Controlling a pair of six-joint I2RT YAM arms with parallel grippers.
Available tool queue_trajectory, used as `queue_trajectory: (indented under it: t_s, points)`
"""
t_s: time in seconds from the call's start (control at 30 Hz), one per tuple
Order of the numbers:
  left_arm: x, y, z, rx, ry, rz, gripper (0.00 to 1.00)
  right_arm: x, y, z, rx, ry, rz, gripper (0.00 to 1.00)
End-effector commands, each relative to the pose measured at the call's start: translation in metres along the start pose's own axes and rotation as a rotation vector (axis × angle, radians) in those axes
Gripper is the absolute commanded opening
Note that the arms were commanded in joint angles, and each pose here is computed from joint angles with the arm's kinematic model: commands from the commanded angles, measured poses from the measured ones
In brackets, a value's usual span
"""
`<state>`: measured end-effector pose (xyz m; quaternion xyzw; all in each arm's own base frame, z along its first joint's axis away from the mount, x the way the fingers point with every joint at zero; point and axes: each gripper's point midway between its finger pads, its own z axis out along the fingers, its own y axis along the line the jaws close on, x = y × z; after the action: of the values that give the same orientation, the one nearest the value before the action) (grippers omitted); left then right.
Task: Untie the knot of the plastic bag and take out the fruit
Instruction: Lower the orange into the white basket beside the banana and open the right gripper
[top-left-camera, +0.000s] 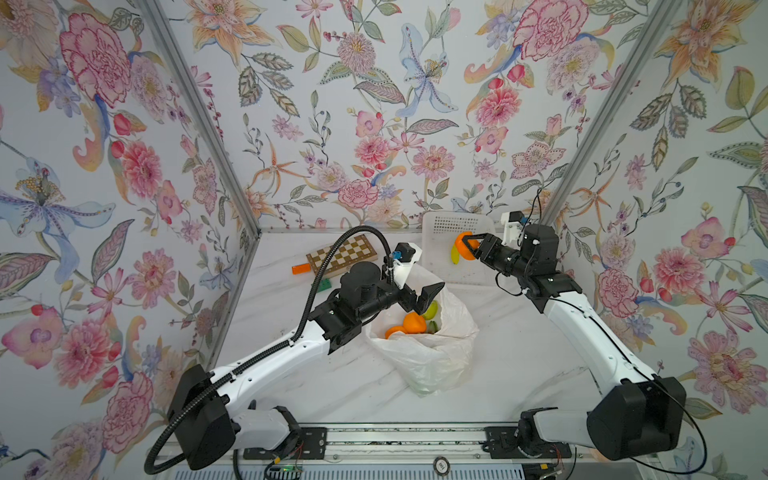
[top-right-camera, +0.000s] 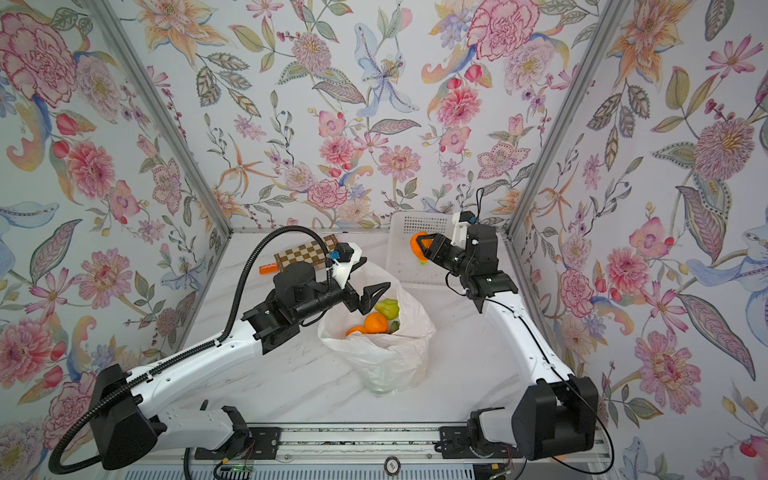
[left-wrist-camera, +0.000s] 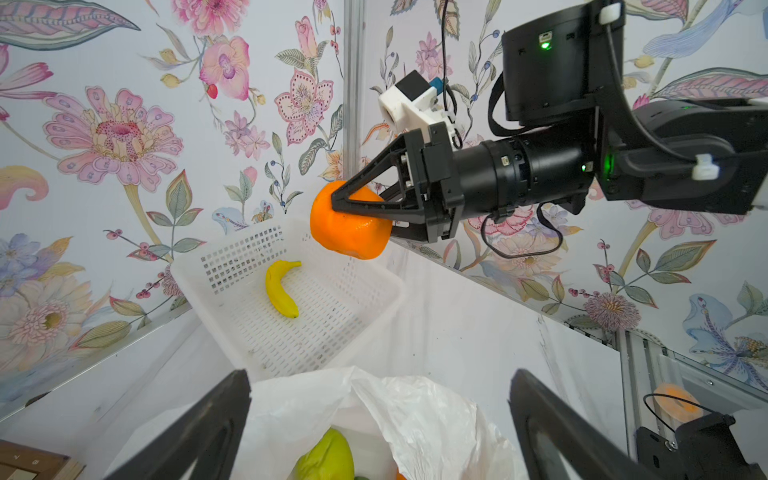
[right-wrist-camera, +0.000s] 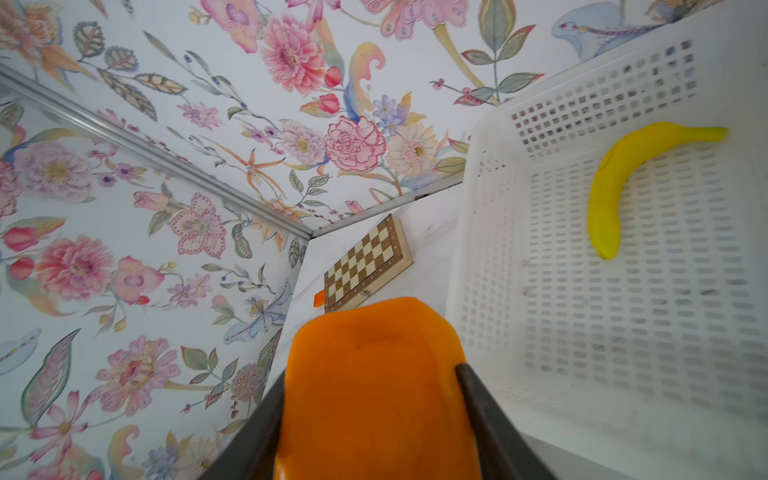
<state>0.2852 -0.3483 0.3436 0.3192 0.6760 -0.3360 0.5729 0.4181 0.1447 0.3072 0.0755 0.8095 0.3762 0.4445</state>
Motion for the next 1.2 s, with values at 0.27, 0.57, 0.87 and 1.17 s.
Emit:
queue_trajectory:
  t_s: [0.27,0.57,0.87,1.17]
  points:
    - [0.004,0.01,-0.02,-0.095,0.128,-0.127,0.99,-0.01,-0.146,0.08,0.494,0.125,-0.231,0.37]
    - [0.018,0.015,-0.019,-0.135,0.149,-0.2,0.99,0.007,-0.229,0.137,0.628,0.198,-0.205,0.35]
    - [0.042,0.009,-0.043,-0.131,0.162,-0.286,0.94,0.034,-0.274,0.161,0.696,0.273,-0.174,0.42]
    - [0.058,0.011,-0.049,-0.16,0.17,-0.302,0.93,0.017,-0.238,0.16,0.648,0.263,-0.192,0.8]
